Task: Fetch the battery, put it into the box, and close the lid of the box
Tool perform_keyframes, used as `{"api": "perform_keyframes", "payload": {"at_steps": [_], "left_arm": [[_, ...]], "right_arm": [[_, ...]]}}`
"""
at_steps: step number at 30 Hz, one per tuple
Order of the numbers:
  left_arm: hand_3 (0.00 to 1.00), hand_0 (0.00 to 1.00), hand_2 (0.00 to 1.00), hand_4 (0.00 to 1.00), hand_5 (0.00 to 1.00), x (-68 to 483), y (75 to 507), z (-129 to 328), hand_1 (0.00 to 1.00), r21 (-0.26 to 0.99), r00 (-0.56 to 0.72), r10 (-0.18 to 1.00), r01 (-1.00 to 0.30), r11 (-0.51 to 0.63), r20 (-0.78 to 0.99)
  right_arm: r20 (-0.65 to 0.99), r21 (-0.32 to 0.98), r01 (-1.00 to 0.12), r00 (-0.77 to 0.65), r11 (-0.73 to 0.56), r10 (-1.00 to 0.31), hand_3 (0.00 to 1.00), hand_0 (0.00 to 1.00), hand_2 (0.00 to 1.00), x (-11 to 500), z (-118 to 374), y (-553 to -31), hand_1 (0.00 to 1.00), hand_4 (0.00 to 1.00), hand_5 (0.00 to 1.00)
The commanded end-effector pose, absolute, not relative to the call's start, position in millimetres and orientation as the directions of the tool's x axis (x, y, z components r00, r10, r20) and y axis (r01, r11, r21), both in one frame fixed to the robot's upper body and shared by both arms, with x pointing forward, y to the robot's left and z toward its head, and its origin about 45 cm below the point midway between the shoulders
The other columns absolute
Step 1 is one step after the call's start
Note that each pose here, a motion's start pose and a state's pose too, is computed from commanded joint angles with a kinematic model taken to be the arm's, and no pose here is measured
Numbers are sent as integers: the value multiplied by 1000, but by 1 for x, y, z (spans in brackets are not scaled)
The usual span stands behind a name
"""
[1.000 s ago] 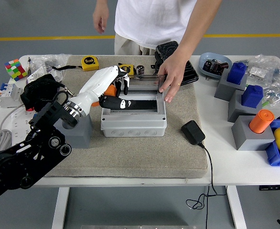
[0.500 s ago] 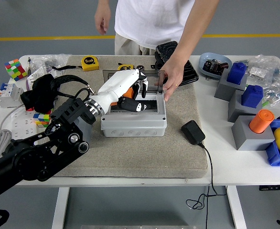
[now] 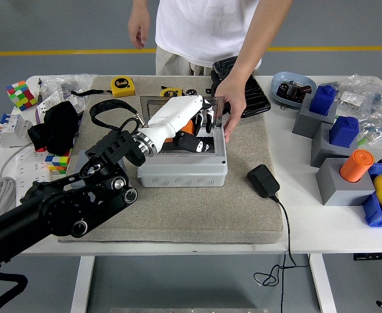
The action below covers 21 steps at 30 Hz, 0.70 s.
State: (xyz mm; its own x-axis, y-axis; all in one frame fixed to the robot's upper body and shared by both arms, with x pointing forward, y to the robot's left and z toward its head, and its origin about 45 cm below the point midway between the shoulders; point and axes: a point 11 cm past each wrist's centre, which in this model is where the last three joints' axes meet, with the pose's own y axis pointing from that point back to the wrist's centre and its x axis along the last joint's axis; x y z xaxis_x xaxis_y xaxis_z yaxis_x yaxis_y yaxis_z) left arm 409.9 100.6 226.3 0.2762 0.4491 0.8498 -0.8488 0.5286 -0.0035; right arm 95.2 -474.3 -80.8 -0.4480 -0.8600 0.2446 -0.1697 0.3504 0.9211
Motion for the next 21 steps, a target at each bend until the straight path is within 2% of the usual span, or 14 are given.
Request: {"api": "perform_keyframes", "payload": {"at_steps": [1,2,7,8,13,14,21], "left_arm": [[339,95,227,998,8,410,101,226,113,-11,274,455,-848,529,847],[391,169,293,998,41,410,101,226,218,-19,269,459,-847,531,846],[391,169,293,998,41,409,102,224,218,-45,256,474,-843,536,842],[428,258,341,998,88,409,102,223,307,-49,255,479,-843,535,840],[428,258,341,998,88,410,103,223,307,-65,247,493,-843,533,834],[432,291,359,998,157,410,102,224,336,-70,245,496,-843,533,833],[431,285,358,998,171,410,102,223,335,-77,241,503,-844,531,830]], "right_arm": [[245,921,-170,-447,350,-860,543,659,629,95,-81,-474,631,936,441],[245,921,-170,-446,350,-861,543,659,629,95,-81,-474,631,936,440],[246,921,-171,-442,350,-863,543,659,629,96,-81,-474,631,936,440],[246,921,-171,-442,351,-863,543,659,630,96,-81,-474,630,936,441],[247,921,-172,-440,351,-863,543,659,630,96,-81,-474,630,936,441],[246,920,-173,-440,351,-863,543,659,628,96,-81,-474,631,936,441],[242,921,-176,-443,348,-863,543,660,628,97,-81,-472,631,936,441]]}}
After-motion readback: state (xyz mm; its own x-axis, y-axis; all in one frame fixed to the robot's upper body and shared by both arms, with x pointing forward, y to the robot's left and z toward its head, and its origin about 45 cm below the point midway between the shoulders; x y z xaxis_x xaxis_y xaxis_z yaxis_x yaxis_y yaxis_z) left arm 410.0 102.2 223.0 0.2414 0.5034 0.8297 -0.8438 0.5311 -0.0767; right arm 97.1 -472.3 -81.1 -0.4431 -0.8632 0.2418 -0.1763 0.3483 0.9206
